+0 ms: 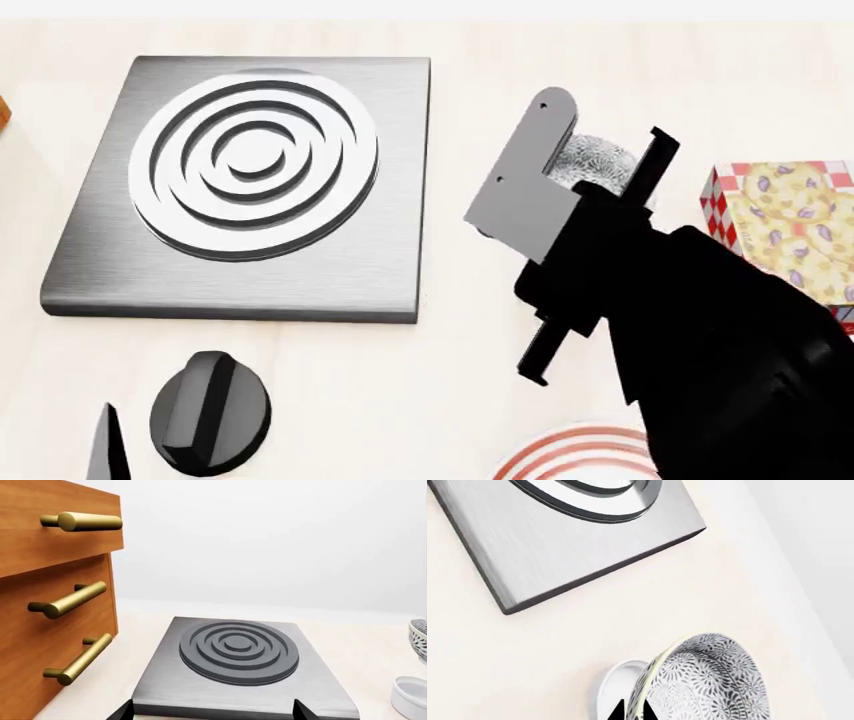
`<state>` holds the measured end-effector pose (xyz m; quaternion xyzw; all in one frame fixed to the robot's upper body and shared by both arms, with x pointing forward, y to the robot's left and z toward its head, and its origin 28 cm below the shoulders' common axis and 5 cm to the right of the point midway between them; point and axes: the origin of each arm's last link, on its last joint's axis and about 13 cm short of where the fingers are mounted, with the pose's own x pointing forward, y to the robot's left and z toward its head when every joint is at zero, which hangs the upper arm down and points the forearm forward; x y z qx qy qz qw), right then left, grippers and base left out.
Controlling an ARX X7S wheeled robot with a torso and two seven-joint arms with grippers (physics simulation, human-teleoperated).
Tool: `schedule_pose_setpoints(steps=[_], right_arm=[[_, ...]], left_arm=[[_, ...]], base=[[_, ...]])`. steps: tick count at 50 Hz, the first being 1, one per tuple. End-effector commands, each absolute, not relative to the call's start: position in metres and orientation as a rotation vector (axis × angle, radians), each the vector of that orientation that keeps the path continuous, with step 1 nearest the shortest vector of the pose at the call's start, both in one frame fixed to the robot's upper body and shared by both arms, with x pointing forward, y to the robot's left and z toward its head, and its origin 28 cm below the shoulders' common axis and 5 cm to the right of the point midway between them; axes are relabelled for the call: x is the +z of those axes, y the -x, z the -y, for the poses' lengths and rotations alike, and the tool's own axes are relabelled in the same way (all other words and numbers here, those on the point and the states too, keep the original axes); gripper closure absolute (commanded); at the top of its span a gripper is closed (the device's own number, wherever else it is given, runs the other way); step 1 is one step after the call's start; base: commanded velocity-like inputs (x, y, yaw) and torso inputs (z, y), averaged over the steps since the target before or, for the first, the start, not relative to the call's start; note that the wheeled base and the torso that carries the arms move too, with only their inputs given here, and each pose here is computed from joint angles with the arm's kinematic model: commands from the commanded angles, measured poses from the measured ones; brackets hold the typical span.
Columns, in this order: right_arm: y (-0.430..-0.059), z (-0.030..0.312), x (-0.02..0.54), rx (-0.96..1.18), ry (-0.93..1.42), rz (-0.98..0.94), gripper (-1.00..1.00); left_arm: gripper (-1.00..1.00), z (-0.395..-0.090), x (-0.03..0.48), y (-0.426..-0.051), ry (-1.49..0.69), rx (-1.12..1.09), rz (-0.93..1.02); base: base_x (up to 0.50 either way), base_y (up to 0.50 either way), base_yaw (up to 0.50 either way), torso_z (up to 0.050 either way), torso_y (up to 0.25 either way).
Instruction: Pick the akita bowl on the ramekin and place it on the plate.
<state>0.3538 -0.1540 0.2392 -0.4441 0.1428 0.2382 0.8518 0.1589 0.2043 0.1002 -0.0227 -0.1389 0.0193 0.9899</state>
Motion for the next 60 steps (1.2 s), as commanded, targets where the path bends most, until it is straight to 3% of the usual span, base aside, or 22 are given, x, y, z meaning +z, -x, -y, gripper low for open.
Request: schedule_pose_setpoints(steps=[1,17,40,60], right_arm=[[-0.325,0.148,0.257,0.597,1.066,-0.311,1.0],[-0.287,0.145,0.255,0.671,1.157,-0.331,1.0],[-0.24,0.169,0.226,0.71,1.118,-0.362,1.0],[-0.223,0.183,0.205,0.69,1.074,-0.413,1.0]], left_arm=[[-1.0,-0.203,0.1,-0.159,0.045,0.035,0.277],[-1.0,-0.203,0.101,-0.158,0.045,0.037,0.282],[-1.0,-0.203,0.101,-0.158,0.046,0.037,0.282],[-1.0,-0.203,0.101,-0.158,0.044,0.039,0.282]], base=[[0.0,0.0,0.0,0.0,0.0],[0.0,0.0,0.0,0.0,0.0],[0.0,0.0,0.0,0.0,0.0],[0.0,0.0,0.0,0.0,0.001]])
